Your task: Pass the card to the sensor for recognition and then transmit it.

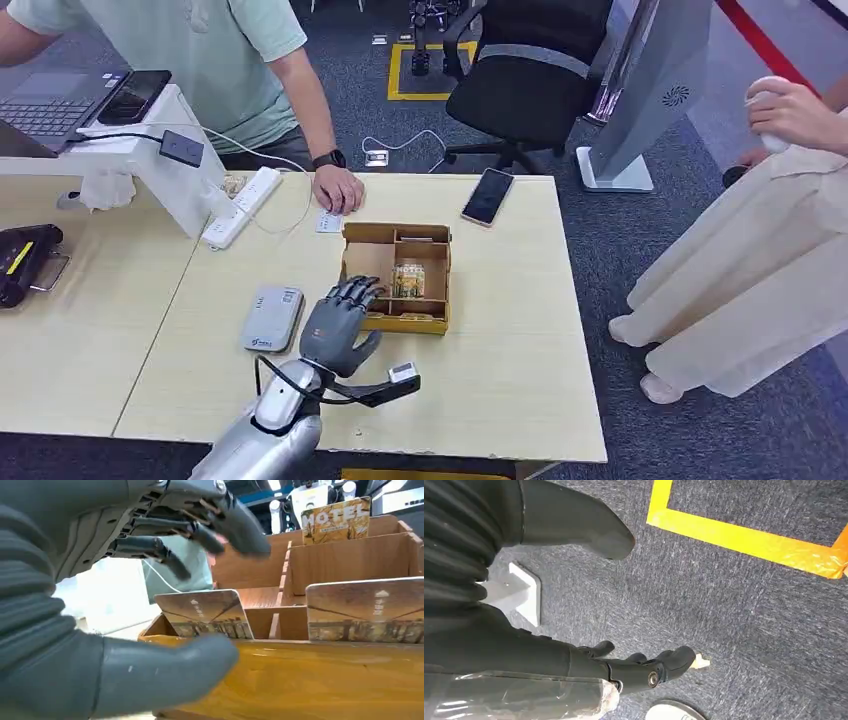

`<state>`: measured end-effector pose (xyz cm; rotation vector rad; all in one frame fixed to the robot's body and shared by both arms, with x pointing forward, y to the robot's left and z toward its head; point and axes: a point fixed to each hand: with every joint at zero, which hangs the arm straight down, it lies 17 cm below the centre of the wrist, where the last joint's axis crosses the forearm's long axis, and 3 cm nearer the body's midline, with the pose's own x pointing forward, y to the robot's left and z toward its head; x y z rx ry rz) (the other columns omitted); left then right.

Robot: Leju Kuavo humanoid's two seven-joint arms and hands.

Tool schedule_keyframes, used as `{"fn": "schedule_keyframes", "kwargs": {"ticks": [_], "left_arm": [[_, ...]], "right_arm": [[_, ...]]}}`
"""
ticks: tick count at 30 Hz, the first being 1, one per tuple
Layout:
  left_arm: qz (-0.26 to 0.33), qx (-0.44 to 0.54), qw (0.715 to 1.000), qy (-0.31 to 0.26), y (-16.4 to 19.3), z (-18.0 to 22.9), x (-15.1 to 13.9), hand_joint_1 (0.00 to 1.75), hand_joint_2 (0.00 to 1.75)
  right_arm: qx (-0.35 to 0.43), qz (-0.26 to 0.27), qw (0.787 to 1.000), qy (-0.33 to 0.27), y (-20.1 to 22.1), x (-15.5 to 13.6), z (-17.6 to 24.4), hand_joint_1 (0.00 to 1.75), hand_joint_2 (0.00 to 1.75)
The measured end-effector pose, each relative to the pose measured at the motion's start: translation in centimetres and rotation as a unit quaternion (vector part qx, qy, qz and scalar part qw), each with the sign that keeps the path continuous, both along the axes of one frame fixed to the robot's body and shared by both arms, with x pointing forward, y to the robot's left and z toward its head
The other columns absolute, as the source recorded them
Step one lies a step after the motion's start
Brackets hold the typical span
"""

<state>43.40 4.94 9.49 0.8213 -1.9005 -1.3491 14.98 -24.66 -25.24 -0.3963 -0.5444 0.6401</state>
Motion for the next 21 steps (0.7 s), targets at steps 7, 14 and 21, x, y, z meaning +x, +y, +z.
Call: {"fn": "schedule_keyframes", "kwargs": {"ticks": [7,14,21], "left_arm": [[0.001,-0.006,1.0,-0.017,-0.2,0.8,0.1,1.75,1.75],[0.001,-0.02,0.999,-0.039,-0.6,2.0,0.0,1.75,1.75],[-0.007,-0.021,0.999,-0.041,-1.3,2.1,-0.3,1.75,1.75]], "right_arm": [[0.0,0.001,1.0,0.001,0.2,0.0,0.0,0.0,1.75],[-0.001,0.003,1.0,0.001,0.2,0.0,0.0,0.0,1.75],[-0.002,0.004,1.0,0.002,0.2,0.0,0.0,0.0,1.75]]}}
